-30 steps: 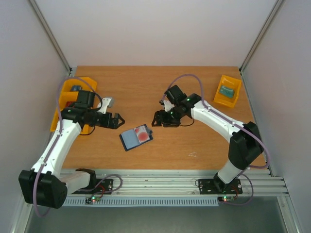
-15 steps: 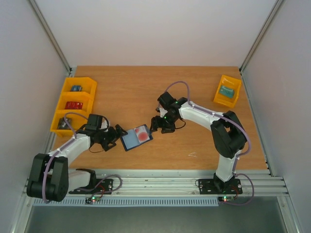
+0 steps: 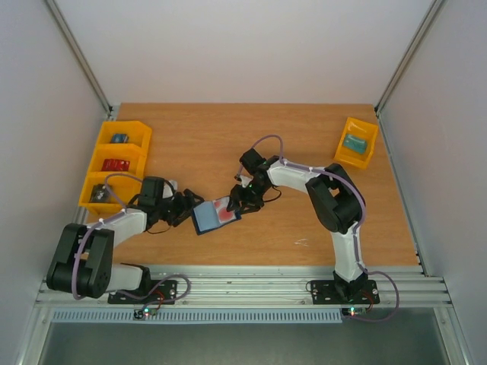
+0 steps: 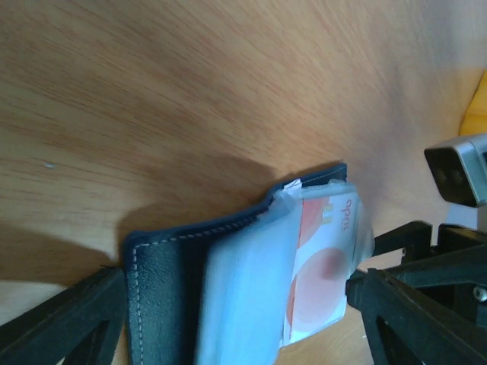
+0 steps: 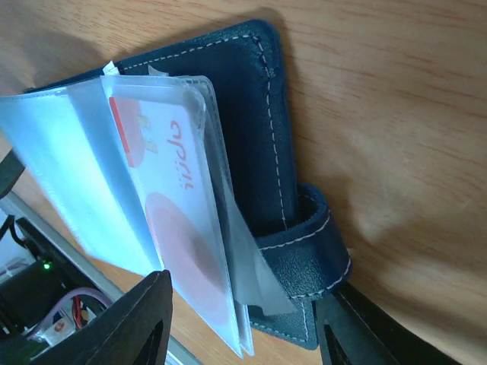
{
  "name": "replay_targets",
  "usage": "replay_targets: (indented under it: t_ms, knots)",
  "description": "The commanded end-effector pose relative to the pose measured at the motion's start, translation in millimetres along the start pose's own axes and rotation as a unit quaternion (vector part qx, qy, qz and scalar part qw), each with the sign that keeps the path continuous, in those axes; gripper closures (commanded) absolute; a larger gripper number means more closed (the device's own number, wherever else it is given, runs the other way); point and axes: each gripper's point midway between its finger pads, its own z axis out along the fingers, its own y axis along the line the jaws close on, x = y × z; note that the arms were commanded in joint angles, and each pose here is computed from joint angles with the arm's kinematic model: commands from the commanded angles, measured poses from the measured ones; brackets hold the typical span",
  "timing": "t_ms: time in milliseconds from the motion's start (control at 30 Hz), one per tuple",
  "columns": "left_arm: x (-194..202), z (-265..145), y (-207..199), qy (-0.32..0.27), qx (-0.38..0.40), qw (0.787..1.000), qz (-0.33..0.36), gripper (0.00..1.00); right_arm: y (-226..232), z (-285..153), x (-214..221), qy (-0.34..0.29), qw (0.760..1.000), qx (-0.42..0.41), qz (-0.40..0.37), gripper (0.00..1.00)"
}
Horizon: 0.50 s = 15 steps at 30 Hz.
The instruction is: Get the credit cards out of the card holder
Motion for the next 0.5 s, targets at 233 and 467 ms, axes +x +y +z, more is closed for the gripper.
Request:
replay_targets:
  t_ms: [233, 467]
  knots:
    - [11, 15, -28, 0.015, 0.061, 0.996, 0.067, 0.32, 30, 4, -8, 0.010, 0.997, -0.072, -0.017, 0.65]
    - [14, 17, -33, 0.022, 0.068, 0.994, 0.087, 0.30, 44, -2, -11, 0.001, 0.995, -0.098, -0.018, 0.69]
